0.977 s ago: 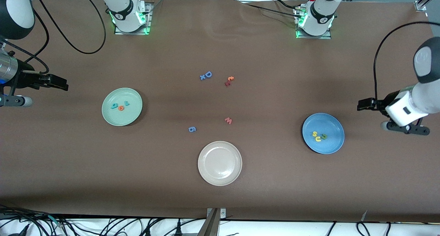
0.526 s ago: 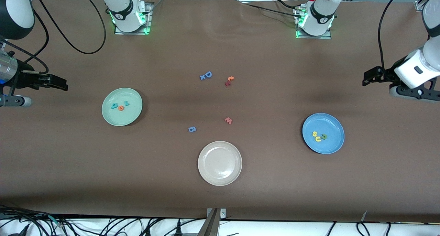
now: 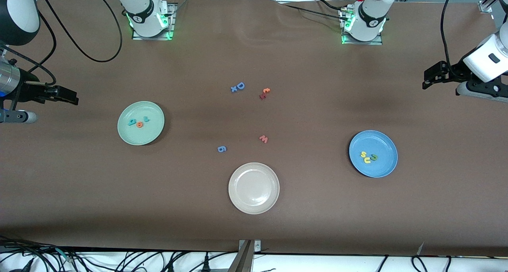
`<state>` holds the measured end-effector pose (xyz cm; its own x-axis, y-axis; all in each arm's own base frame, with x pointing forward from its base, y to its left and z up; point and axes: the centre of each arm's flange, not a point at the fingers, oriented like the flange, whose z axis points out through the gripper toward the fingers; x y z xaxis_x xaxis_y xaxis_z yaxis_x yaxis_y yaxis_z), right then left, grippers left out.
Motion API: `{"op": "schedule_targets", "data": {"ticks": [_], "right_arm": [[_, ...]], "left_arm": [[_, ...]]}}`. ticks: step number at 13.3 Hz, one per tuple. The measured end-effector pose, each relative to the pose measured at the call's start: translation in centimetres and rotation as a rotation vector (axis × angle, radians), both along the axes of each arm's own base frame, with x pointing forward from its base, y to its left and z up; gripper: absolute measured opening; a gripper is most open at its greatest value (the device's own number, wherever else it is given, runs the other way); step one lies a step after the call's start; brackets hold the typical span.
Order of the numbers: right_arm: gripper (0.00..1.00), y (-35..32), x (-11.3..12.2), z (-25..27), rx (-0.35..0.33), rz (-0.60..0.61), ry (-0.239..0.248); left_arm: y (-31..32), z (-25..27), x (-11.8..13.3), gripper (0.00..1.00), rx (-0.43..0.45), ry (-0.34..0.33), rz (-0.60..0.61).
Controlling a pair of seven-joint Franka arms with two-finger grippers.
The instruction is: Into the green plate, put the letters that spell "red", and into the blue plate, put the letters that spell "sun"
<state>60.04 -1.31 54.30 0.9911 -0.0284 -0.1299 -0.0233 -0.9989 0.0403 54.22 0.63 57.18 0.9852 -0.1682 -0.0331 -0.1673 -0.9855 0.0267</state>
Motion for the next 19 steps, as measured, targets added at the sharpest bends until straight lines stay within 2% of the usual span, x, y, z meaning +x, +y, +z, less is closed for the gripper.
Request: {"op": "schedule_targets", "data": {"ticks": [6, 12, 19], "right_arm": [[1.00, 0.0, 0.0, 0.0, 0.000, 0.001, -0.001], [1.00, 0.0, 0.0, 0.0, 0.000, 0.001, -0.002], [1.00, 0.0, 0.0, 0.0, 0.000, 0.001, -0.002]], "left_arm": [[0.8, 4.4, -0.8, 1.00, 0.002, 0.028, 0.015], [-1.0, 2.0, 0.7, 1.00, 0.013, 0.077, -0.018], [-1.1, 1.8, 1.0, 1.00, 0.015, 0.082, 0.013]]}}
